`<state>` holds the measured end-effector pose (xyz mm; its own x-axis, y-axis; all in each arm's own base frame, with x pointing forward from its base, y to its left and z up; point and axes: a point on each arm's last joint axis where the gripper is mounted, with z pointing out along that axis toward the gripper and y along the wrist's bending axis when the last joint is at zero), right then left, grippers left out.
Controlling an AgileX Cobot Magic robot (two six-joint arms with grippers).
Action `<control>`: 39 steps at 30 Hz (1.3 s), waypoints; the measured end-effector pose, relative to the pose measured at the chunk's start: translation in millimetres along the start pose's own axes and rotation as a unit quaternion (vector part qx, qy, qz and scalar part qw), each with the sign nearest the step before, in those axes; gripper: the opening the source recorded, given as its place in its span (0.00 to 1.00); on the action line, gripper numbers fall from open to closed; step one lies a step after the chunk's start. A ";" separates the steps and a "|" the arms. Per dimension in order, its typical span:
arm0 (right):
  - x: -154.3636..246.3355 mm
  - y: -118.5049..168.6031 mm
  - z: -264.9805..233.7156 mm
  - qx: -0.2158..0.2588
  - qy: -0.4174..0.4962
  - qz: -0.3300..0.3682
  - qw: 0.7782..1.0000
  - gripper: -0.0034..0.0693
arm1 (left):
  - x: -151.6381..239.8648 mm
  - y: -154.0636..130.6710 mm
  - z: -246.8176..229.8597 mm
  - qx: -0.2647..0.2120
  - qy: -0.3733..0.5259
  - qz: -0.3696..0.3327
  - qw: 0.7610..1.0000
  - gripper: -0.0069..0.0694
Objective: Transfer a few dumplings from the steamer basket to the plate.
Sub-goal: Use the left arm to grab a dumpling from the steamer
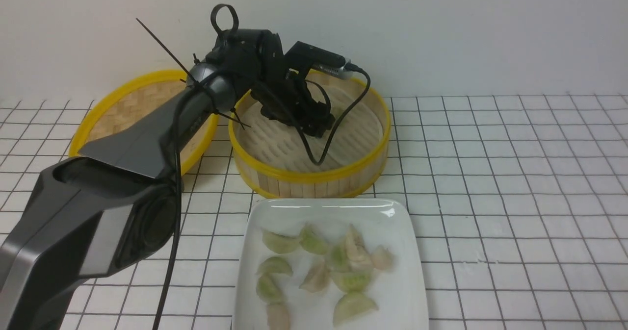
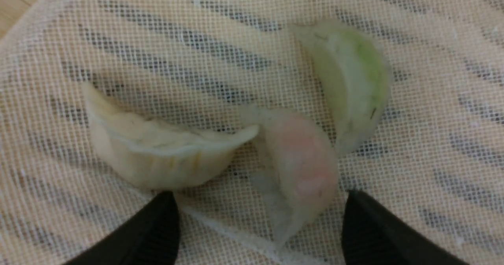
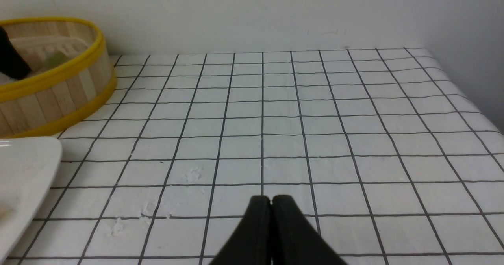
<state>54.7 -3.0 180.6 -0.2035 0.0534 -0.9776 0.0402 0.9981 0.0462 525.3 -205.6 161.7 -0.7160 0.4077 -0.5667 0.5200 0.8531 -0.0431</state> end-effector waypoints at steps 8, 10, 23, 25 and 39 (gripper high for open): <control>0.0 0.0 0.0 0.000 0.000 0.000 1.000 0.03 | -3.0 -1.2 3.4 0.009 -0.024 -0.009 1.000 0.57; 0.0 0.0 0.0 0.000 0.000 0.000 1.000 0.03 | -2.8 -1.0 4.4 0.008 -0.025 -0.009 1.000 0.51; 0.0 0.0 0.0 0.000 0.000 0.000 1.000 0.03 | -4.5 0.0 -1.4 0.010 -0.010 -0.002 1.000 0.08; 0.0 0.0 0.0 0.000 0.000 0.000 1.000 0.03 | -11.6 0.0 -15.1 0.001 -0.006 0.012 1.000 0.08; 0.0 0.0 0.0 0.000 0.000 0.000 1.000 0.03 | -34.8 -4.7 -76.4 -0.005 -0.003 0.035 0.999 0.08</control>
<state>54.7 -3.0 180.6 -0.2035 0.0534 -0.9776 0.0402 0.9981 0.0462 512.2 -199.0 244.4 -0.6748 0.4649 -0.5731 0.5645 0.8254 0.0049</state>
